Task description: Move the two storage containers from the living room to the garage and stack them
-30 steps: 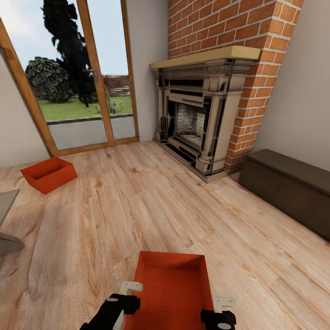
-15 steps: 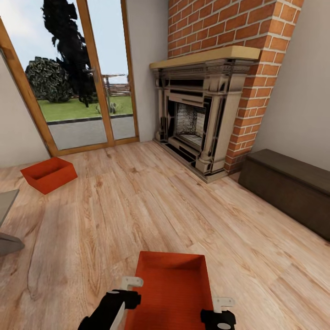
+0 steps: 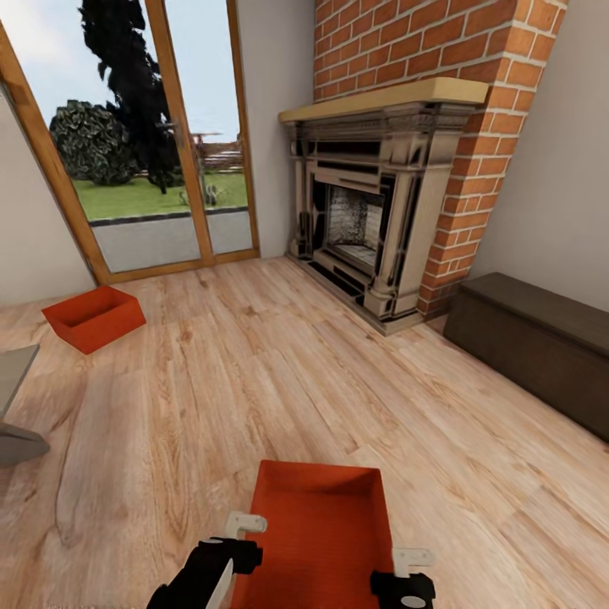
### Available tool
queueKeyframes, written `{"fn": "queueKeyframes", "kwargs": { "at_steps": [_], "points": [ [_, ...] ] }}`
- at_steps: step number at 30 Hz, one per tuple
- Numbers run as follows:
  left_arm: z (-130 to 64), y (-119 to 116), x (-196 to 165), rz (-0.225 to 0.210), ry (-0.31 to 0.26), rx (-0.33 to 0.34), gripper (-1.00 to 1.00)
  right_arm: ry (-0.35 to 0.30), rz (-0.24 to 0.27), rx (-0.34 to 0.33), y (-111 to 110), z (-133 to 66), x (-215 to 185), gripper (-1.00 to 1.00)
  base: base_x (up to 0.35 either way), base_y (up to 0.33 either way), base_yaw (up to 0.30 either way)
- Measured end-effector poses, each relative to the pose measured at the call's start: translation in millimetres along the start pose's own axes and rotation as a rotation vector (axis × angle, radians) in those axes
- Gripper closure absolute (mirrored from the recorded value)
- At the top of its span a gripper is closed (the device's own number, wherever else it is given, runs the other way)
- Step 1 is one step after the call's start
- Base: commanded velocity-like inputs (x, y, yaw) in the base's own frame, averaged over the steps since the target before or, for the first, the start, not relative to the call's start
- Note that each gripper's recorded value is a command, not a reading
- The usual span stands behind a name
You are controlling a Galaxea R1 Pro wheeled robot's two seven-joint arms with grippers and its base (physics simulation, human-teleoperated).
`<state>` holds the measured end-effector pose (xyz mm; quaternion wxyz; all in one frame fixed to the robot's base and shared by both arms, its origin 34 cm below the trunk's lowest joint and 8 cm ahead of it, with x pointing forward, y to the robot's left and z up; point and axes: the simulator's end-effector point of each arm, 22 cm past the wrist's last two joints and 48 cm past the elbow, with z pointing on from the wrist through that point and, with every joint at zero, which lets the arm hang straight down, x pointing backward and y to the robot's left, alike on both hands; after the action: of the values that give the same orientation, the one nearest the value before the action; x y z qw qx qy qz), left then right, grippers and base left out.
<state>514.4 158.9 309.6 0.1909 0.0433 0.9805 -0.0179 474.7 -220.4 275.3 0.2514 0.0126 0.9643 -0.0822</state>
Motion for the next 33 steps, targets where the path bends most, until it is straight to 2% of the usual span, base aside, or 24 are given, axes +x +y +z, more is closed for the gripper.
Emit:
{"fn": "queueKeyframes", "kwargs": {
  "at_steps": [6, 11, 16, 33],
  "points": [
    [3.2, -0.2, 6.6, 0.001, 0.014, 0.001, -1.0, 0.003, -0.001, 0.0, -0.8, 1.7, 1.2, -1.0, 0.0, 0.0, 0.087],
    [5.9, -0.8, 12.7, 0.001, 0.028, 0.002, -1.0, -0.036, -0.004, -0.015, 10.1, -0.4, -19.4, -1.0, 0.0, 0.0, 0.111],
    [7.6, -1.7, 16.4, 0.001, 0.035, 0.004, -1.0, -0.051, -0.019, -0.002, 8.6, -0.4, -25.1, -1.0, 0.0, 0.0, 0.056],
    [10.4, -2.2, 20.9, -0.001, 0.045, 0.005, -1.0, -0.049, -0.02, 0.004, 5.7, 2.2, -22.3, -1.0, 0.0, 0.0, 0.002]
  ]
}}
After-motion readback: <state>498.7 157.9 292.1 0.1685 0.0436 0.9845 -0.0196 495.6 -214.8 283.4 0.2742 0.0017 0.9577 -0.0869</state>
